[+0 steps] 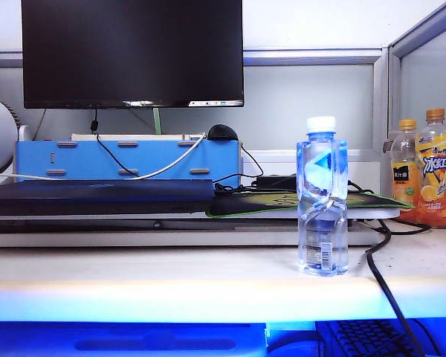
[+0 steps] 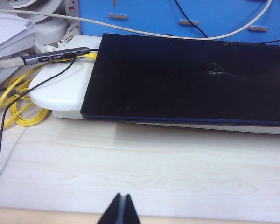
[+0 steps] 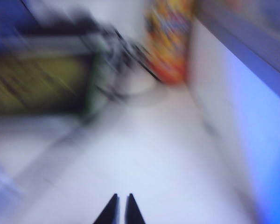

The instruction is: Pick up the mineral water bottle and place it on the laptop.

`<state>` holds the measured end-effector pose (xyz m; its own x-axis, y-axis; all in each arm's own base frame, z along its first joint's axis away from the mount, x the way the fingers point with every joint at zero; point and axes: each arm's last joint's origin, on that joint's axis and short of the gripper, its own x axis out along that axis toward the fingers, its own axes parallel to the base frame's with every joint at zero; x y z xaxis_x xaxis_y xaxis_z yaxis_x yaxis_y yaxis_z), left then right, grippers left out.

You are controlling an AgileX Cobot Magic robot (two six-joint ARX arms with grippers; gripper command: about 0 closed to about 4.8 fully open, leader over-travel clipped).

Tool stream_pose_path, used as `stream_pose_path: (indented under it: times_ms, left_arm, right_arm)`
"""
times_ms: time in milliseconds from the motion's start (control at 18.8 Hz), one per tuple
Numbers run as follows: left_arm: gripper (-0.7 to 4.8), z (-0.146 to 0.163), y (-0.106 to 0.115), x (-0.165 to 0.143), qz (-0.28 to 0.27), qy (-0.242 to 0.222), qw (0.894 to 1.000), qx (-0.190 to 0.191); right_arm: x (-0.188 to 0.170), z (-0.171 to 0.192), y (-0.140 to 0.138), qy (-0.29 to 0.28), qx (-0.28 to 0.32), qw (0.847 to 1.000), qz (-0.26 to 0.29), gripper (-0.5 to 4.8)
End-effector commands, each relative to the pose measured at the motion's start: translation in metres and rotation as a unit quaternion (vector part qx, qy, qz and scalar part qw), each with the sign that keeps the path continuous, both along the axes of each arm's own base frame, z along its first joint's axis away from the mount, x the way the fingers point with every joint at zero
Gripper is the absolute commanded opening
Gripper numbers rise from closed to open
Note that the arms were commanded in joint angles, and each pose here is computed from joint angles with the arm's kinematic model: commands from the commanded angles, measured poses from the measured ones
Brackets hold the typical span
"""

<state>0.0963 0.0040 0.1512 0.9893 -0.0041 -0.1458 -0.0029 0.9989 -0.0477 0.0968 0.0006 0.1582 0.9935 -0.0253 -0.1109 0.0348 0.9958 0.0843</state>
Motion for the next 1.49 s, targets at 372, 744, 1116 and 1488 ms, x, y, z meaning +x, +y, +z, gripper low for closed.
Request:
stream_pose_path:
  times_ms: [372,744,1116,1488]
  left_arm:
    - [-0.02,0.0,0.0,0.0,-0.002,-0.001,1.0,0.0]
    - [-0.02,0.0,0.0,0.0,-0.002,-0.001,1.0,0.0]
    - [-0.02,0.0,0.0,0.0,-0.002,-0.001,1.0,0.001]
    - [-0.02,0.0,0.0,0.0,-0.002,-0.001,1.0,0.001]
  right_arm:
    - [0.025,0.076,0.013,-0.031,0.121,0.972,0.2,0.35]
    - [0.079,0.091,0.036,0.138,0.216,0.835,0.486,0.36]
    - [0.079,0.058,0.046,0.21,0.036,0.92,0.33,4.79]
    - [0.092,0.057,0.068,0.158,-0.05,0.936,0.309,4.79]
